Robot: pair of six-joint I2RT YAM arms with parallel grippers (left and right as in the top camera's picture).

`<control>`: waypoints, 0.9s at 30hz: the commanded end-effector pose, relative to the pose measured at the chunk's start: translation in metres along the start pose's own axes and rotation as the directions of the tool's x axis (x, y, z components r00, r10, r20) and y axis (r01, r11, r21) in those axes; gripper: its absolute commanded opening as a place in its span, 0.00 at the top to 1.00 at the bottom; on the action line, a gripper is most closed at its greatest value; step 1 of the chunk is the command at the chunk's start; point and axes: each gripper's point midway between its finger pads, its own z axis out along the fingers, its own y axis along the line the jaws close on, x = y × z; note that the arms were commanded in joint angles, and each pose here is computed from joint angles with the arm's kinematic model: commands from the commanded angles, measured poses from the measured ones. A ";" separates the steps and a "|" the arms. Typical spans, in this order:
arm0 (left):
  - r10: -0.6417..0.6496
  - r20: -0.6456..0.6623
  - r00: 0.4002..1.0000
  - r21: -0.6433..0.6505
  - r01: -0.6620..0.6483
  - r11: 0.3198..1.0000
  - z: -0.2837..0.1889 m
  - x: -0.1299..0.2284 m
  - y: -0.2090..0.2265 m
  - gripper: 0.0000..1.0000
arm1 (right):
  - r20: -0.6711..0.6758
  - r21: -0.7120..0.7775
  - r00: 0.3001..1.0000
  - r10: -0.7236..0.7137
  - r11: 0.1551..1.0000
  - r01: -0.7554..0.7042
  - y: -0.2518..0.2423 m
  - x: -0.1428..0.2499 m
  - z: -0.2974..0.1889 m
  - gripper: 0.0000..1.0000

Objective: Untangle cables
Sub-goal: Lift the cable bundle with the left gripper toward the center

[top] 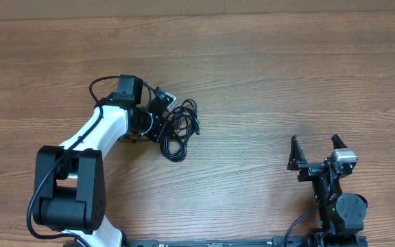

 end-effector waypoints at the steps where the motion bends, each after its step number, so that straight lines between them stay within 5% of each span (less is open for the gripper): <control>1: 0.030 0.086 0.996 0.058 -0.036 0.998 -0.020 -0.037 -0.016 0.96 | 0.005 0.013 1.000 -0.007 1.000 0.007 -0.003 0.001 0.000 0.00; 8: 0.178 0.143 0.974 0.011 -0.182 0.983 -0.093 -0.065 -0.056 0.96 | 0.005 0.013 1.000 -0.007 1.000 0.007 -0.003 0.001 0.000 0.00; 17: 0.394 0.099 0.914 0.048 -0.399 0.916 -0.143 -0.029 -0.139 0.96 | 0.005 0.013 1.000 -0.007 1.000 0.007 -0.003 0.001 0.000 0.00; 24: 0.462 0.080 0.883 0.030 -0.466 0.885 -0.148 -0.022 -0.151 0.96 | 0.026 0.011 1.000 -0.007 1.000 0.007 -0.002 -0.004 0.000 0.00; 27: 0.480 0.080 0.873 0.026 -0.483 0.875 -0.148 -0.022 -0.150 0.96 | 0.083 -0.062 0.981 0.174 0.984 -0.169 0.008 -0.021 -0.001 0.00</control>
